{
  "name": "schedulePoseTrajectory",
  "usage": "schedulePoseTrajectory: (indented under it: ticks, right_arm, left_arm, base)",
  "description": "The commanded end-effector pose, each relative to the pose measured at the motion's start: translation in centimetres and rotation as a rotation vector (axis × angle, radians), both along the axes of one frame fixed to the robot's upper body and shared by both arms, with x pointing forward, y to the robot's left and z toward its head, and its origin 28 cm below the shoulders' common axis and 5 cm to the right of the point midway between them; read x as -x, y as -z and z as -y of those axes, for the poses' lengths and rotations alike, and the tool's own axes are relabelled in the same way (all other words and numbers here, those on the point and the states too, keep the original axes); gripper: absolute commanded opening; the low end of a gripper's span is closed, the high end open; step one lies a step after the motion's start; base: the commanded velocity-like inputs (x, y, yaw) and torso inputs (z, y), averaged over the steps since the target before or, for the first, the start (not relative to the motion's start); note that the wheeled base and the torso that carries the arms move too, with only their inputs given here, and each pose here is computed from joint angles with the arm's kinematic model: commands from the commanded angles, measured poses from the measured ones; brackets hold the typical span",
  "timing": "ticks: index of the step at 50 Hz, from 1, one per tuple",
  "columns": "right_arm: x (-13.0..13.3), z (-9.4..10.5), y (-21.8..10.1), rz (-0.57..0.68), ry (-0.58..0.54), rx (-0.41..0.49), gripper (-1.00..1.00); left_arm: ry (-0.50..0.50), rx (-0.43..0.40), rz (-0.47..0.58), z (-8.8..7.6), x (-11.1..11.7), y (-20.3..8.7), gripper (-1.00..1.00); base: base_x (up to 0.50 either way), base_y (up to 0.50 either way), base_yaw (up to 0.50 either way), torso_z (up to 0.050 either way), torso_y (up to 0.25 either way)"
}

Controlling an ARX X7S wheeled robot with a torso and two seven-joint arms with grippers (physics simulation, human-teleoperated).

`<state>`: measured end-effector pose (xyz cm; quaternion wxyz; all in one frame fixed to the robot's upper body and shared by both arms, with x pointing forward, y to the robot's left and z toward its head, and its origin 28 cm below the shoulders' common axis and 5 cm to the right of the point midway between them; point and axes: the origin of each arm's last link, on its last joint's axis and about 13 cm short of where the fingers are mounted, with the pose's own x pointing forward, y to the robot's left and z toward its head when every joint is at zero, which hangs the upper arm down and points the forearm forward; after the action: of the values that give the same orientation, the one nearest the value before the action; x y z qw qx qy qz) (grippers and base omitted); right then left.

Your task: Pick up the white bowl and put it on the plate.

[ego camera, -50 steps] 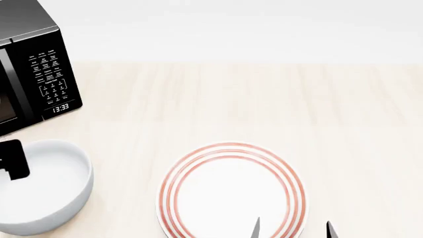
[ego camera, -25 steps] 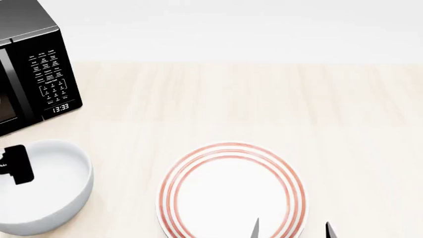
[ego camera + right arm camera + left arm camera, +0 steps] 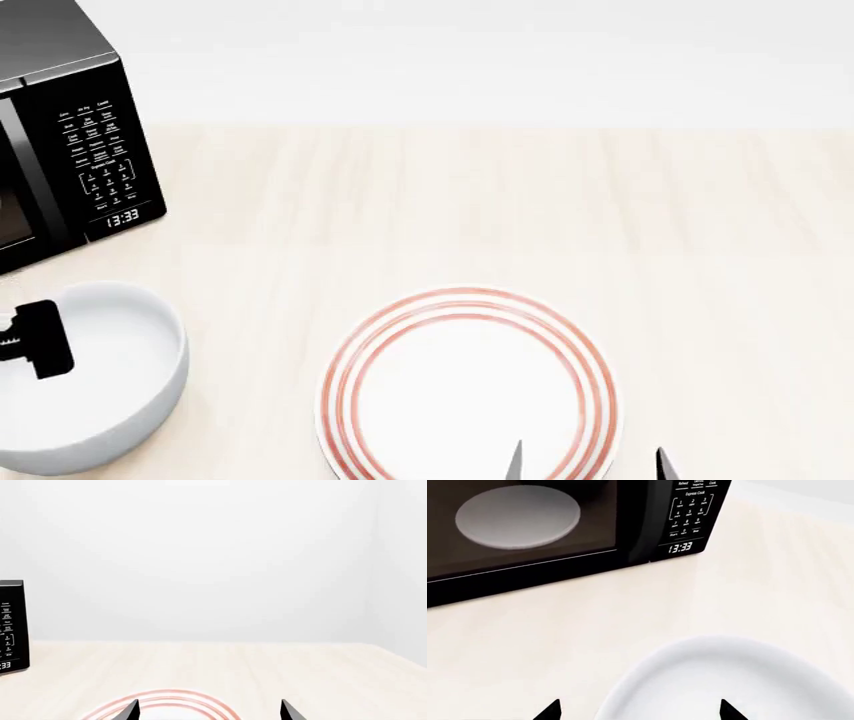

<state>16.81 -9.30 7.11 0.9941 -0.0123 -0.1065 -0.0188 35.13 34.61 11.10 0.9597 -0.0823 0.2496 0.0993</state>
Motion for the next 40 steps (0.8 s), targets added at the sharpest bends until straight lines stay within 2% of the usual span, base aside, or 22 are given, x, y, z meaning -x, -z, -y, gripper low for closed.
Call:
schedulePoseTrajectory:
  ticks: [1,33,34,40]
  right_arm:
    - [0.0,0.0,0.1,-0.002,-0.001,0.001,1.0]
    - [-0.1,0.0,0.1,-0.005,-0.001,-0.002,1.0]
    - [-0.1,0.0,0.1,-0.006,-0.001,-0.002,1.0]
    - [0.0,0.0,0.1,-0.005,-0.003,-0.001,1.0]
  left_arm:
    - [-0.008,-0.001,-0.003,0.0,-0.2,0.6,1.0]
    - [-0.016,0.006,-0.016,0.0,-0.6,1.8,1.0]
    - [-0.016,0.007,-0.016,-0.1,-0.6,1.8,-1.0]
    - [-0.026,0.011,-0.02,-0.3,-0.4,2.1,-1.0]
  base:
    - [0.0,0.0,0.0,0.0,0.0]
    - [0.0,0.0,0.0,0.0,0.0]
    - [0.0,0.0,0.0,0.0,0.0]
    - [0.0,0.0,0.0,0.0,0.0]
